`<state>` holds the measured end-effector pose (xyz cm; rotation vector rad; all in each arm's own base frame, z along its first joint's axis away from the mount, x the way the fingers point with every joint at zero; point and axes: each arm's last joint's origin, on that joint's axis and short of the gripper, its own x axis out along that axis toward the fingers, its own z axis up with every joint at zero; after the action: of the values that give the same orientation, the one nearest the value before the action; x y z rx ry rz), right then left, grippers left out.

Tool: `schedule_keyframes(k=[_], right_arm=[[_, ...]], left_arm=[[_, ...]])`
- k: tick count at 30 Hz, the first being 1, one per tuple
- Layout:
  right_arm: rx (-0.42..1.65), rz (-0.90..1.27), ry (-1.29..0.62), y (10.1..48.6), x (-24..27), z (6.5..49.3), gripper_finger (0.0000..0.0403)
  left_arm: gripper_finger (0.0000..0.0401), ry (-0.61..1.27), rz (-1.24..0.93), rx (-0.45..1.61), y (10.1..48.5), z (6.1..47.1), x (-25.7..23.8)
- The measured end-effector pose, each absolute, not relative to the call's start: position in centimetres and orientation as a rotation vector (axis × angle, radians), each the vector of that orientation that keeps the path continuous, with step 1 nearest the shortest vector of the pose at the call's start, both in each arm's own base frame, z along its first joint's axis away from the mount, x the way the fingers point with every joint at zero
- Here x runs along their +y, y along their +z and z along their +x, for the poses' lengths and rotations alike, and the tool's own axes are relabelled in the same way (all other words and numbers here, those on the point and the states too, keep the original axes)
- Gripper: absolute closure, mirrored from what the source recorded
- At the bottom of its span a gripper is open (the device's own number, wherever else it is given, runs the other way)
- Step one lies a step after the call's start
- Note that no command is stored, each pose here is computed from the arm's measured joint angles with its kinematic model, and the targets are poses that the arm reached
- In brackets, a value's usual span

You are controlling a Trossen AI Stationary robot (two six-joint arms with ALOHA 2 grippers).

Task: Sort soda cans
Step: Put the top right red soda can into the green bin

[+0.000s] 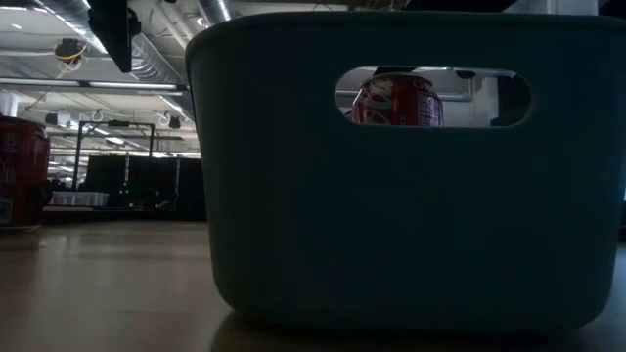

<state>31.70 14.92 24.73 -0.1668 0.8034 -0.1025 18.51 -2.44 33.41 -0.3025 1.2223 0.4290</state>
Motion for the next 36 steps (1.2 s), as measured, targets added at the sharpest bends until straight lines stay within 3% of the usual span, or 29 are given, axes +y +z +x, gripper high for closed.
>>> schedule_keyframes(k=[9, 23, 36], right_arm=[[0.803, -0.166, -0.103, 24.7, 14.9, 31.7, 0.0024], [0.801, -0.145, -0.108, 24.7, 15.0, 31.7, 0.0024], [0.811, -0.132, -0.084, 24.7, 15.0, 31.7, 0.0024]], left_arm=[[0.0012, 0.418, -0.232, 1.312, 33.2, 17.6, -2.9], [0.0009, 0.554, -0.338, 1.355, 32.9, 16.5, -2.9], [0.0009, 0.522, -0.269, 1.509, 28.9, 14.0, -2.6]])
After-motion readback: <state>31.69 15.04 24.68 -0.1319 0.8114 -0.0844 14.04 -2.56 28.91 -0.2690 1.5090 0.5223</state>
